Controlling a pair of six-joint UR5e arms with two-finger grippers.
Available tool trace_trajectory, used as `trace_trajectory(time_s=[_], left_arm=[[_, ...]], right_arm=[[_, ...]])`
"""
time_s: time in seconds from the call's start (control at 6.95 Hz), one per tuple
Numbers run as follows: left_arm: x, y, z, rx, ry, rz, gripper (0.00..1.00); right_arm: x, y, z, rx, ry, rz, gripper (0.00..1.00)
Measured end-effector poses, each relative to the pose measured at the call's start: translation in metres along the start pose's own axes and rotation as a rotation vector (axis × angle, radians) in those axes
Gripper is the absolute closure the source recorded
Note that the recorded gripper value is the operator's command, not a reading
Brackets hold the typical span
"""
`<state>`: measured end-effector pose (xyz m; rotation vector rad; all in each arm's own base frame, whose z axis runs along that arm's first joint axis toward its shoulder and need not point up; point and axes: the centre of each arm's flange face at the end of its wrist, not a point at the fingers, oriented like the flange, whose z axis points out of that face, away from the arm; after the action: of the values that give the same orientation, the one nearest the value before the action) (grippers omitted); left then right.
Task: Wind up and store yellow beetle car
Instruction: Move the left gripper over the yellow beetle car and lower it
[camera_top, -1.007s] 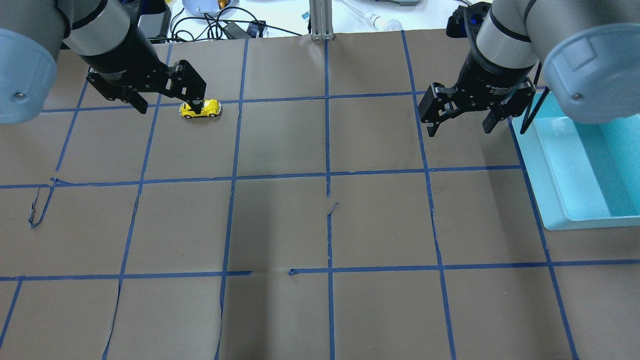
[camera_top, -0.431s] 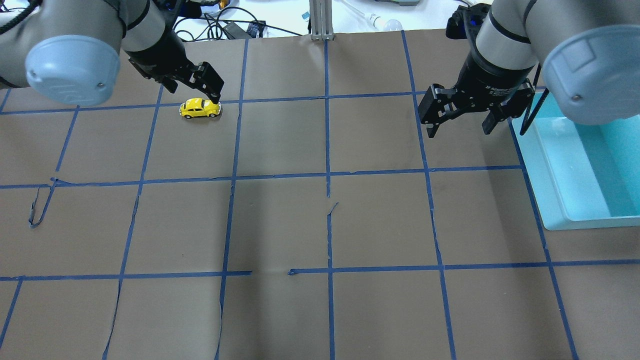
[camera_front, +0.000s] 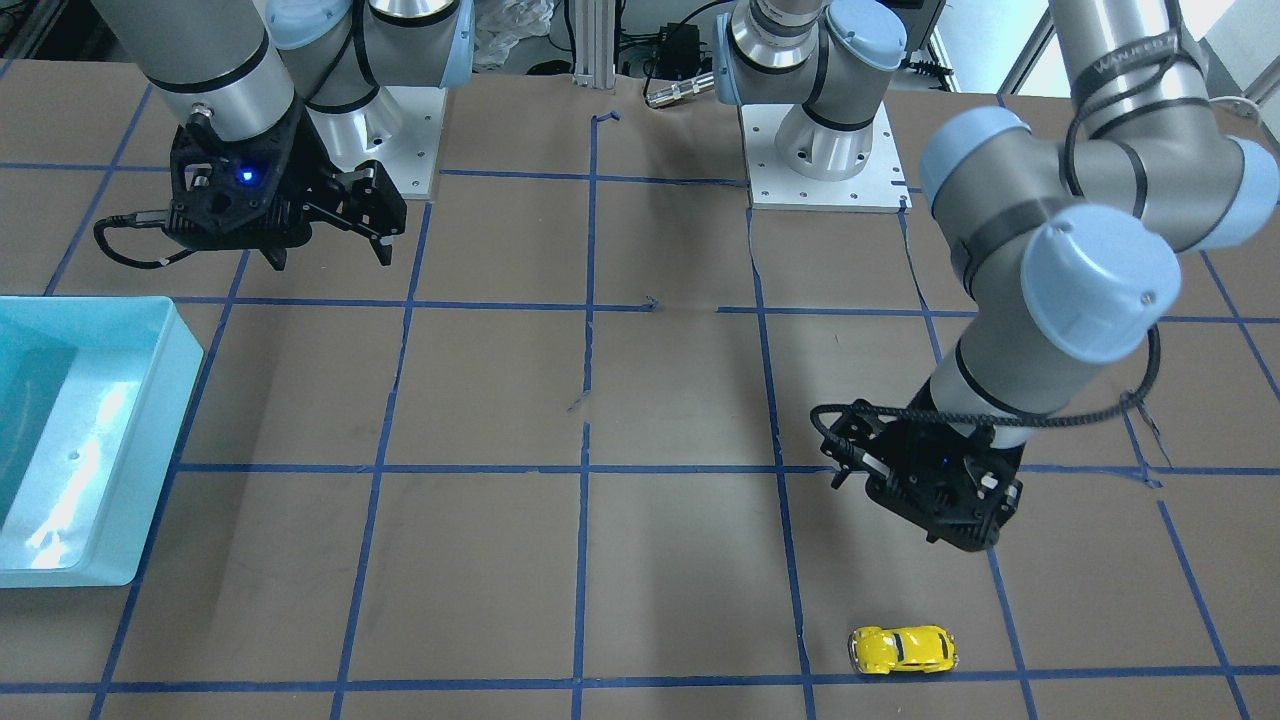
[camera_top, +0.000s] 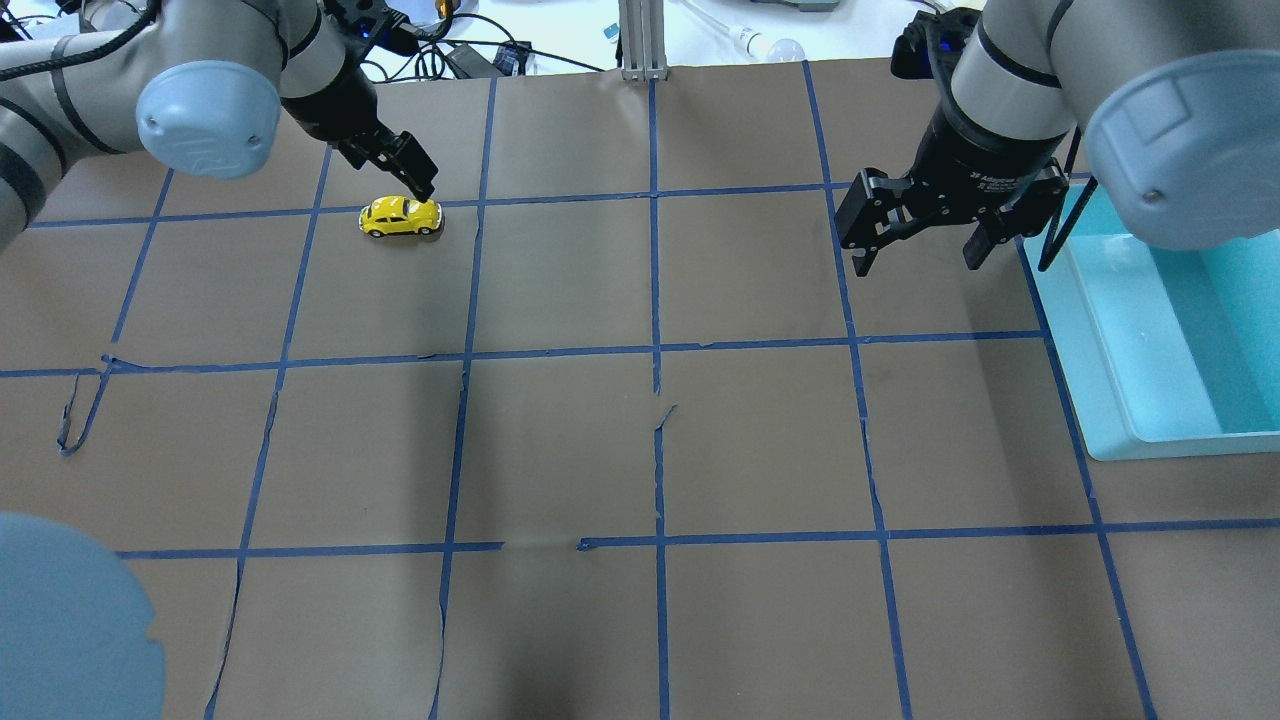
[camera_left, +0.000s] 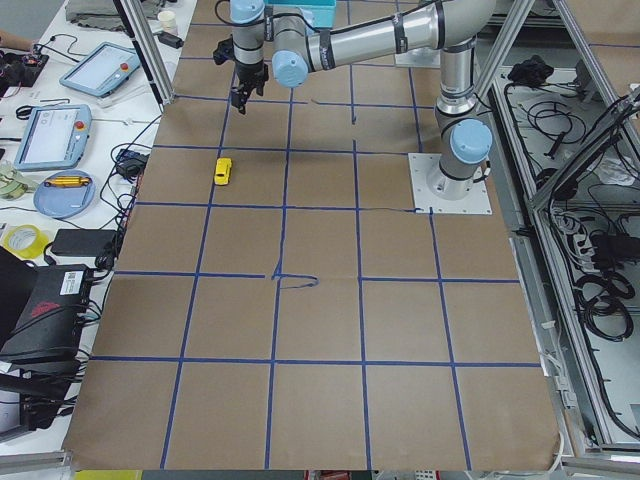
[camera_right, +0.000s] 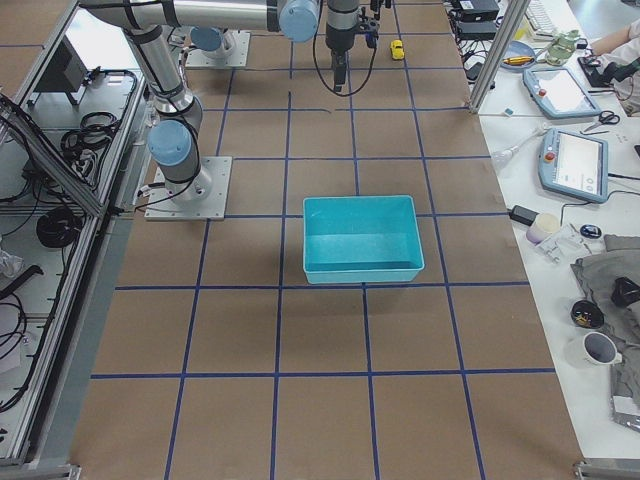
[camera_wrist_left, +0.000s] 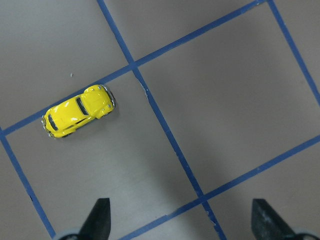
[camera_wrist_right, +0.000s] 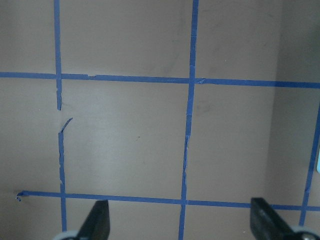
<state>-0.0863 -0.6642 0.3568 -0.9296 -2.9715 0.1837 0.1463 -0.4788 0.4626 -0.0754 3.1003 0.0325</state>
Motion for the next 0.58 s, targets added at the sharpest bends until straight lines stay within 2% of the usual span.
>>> trace_trajectory(time_s=[0.29,0.58], left_arm=[[-0.042,-0.022,0.036,-0.001,-0.003,0.236,0.0],[-0.075,-0.029,0.065,-0.014,-0.001,0.557,0.0]], right_arm=[[0.0,0.0,0.0,0.0,-0.003,0.0,0.0],[-0.001,0.0,0.001,0.0,-0.006,-0.001,0.0]])
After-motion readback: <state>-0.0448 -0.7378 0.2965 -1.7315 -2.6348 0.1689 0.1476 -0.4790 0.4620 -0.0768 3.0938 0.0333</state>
